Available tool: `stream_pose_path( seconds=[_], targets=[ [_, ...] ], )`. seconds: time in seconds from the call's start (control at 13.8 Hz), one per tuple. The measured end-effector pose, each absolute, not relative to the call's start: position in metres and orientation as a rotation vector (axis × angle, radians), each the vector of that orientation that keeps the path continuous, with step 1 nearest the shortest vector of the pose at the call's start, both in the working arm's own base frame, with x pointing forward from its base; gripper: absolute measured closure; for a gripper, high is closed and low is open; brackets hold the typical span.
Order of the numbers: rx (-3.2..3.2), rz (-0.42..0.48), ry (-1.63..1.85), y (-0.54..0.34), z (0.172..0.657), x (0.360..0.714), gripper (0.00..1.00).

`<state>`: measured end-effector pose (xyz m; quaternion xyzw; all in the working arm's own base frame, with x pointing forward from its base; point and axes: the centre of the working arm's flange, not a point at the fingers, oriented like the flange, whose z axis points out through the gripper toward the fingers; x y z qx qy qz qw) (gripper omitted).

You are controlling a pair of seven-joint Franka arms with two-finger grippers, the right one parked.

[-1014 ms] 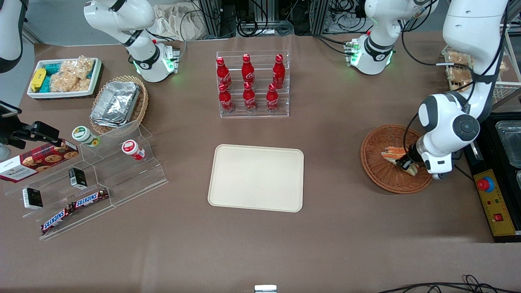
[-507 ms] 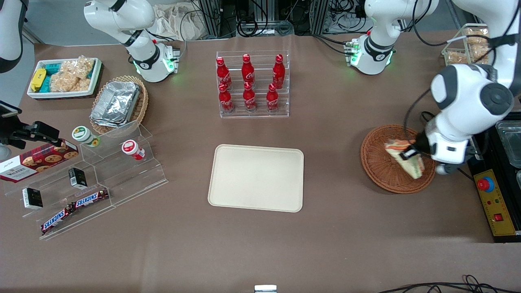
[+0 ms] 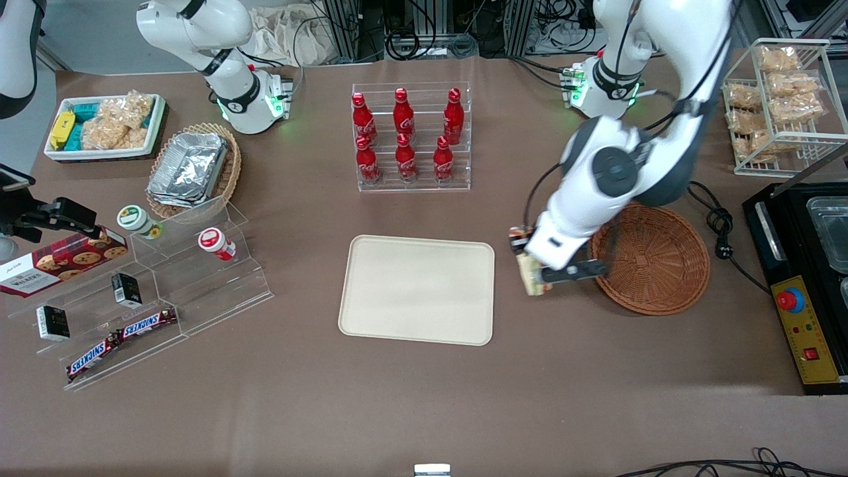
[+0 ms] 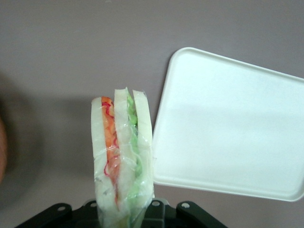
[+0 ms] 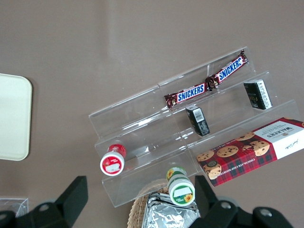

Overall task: Place sandwich from basket to tray
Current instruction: 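Lift the sandwich and carry it toward the cream tray, then lower the sandwich onto the tray and open the left gripper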

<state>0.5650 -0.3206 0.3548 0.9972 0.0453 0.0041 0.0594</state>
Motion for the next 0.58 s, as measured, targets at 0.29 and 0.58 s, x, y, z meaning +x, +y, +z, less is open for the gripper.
stream_pose_path(
  seconds=[0.29,0.58],
  targets=[
    [2.968,0.154,-0.015,-0.375,0.274,0.577,0.8],
    [2.959,0.216,-0.117,-0.389,0.226,0.574,0.73]
  ],
)
